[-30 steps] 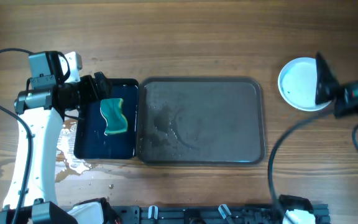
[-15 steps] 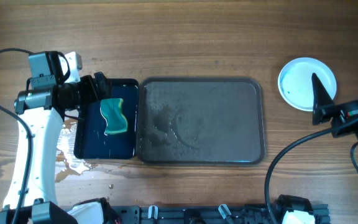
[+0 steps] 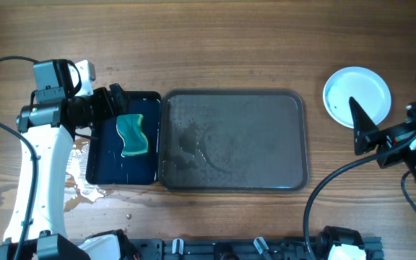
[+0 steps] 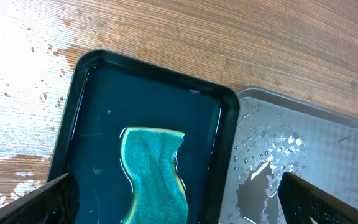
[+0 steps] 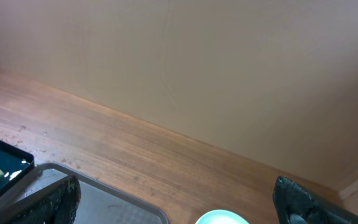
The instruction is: Clean dirty plates on tray and stack at the side
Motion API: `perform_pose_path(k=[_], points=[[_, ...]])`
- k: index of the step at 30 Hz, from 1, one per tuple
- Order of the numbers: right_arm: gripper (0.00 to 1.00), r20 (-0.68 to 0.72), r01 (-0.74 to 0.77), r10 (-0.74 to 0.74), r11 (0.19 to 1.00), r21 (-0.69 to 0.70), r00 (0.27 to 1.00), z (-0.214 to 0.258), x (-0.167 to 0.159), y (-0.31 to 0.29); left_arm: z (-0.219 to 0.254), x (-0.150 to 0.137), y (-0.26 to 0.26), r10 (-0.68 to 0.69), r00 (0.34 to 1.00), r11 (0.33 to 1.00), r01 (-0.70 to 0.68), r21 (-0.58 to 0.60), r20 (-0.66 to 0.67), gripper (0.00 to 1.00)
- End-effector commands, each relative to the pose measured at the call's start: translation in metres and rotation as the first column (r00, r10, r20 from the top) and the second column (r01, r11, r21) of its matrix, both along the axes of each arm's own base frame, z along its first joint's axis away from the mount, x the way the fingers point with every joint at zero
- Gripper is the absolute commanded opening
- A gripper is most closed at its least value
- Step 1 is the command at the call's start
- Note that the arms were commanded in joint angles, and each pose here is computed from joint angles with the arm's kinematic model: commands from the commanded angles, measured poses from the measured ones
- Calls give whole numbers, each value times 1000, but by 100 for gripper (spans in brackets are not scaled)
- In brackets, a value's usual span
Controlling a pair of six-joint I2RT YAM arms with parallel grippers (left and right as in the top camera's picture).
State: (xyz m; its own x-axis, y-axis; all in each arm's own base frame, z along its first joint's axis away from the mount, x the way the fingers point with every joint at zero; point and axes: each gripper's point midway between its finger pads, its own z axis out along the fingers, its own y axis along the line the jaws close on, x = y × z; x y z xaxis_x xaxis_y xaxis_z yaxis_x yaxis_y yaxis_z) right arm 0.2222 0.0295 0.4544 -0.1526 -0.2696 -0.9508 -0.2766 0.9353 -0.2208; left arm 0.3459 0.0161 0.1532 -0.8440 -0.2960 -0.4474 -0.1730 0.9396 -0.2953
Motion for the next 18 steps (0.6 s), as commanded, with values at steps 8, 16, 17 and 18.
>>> perform_pose_path(k=[8,16,17,18], points=[[100,45,-86,86,996,-6,995,-6,-23,17,0,1,-6,-36,999,999,36,-5,6,100],[100,485,-305,346,938,-164,803,-65,-77,64,0,1,-6,-36,999,999,36,-5,6,100],[100,523,-320,356,934,-162,775,-73,-74,66,0,1,-6,-36,999,999,36,-4,6,100],[100,550,-331,351,933,-139,758,-82,-69,66,0,1,-6,-36,999,999,36,-5,6,100]])
